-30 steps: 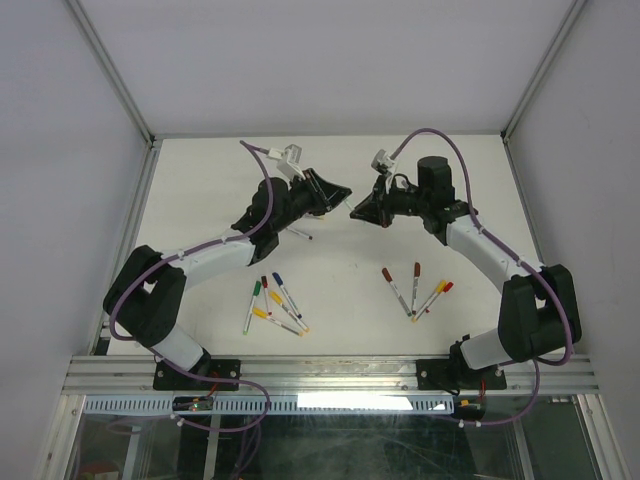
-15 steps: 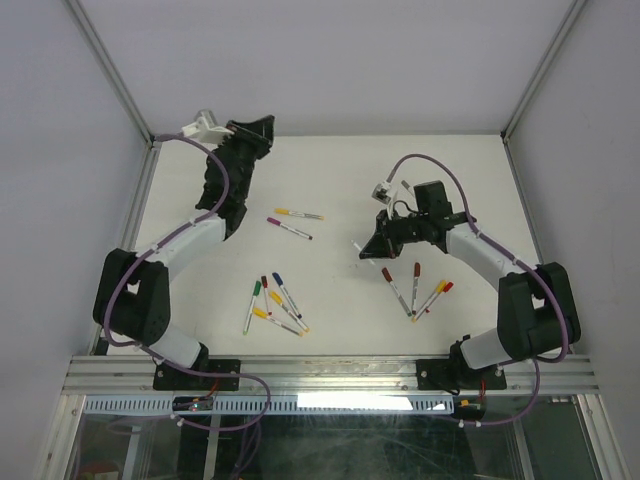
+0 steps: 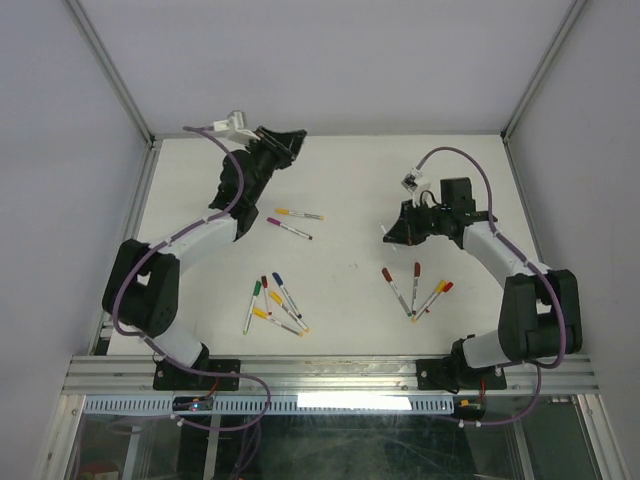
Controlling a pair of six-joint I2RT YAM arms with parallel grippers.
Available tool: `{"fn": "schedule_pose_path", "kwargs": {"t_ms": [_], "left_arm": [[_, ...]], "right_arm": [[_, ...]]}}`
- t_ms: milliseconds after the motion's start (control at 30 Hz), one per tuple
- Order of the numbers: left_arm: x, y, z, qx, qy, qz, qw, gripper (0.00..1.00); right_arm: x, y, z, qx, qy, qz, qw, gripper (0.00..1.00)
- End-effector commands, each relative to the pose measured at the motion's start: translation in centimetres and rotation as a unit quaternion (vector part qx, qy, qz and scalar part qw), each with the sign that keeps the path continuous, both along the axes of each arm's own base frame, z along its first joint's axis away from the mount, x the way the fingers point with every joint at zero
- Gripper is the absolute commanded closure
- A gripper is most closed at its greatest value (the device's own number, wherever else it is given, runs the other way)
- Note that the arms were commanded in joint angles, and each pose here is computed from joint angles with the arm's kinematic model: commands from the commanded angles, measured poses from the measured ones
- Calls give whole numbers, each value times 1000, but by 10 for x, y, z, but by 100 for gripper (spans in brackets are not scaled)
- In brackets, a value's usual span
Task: Open the pen caps
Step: Place the pen cap at the center of the board.
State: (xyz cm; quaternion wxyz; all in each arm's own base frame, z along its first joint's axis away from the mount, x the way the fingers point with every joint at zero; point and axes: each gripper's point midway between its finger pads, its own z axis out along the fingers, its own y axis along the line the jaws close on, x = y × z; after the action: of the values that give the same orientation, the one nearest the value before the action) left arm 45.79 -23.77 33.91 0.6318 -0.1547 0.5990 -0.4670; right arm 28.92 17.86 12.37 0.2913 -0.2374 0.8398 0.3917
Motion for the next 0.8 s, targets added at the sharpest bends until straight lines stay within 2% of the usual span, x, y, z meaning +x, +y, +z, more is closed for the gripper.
{"fn": "schedule_pose_path", "kwargs": {"t_ms": [0,233,367,633,767], "left_arm": [[-10,-75,-77,52,95,-116,987,100],[7,-150,-156,132,238,-110,956,100],[11,-176,-196,151,289,-106,940,100],[15,-222,-243,183,326,-118,920,100],[25,-232,-253,189,329,-108,919,100]], "right_arm": [[50,-43,-11,-78,-18,-137,987,100],[73,-76,-33,-142,-18,-213,966,97],[75,-80,-48,-152,-1,-215,965,94],[74,-76,-72,-159,39,-198,966,92],[73,-77,-78,-163,43,-192,967,90]]}}
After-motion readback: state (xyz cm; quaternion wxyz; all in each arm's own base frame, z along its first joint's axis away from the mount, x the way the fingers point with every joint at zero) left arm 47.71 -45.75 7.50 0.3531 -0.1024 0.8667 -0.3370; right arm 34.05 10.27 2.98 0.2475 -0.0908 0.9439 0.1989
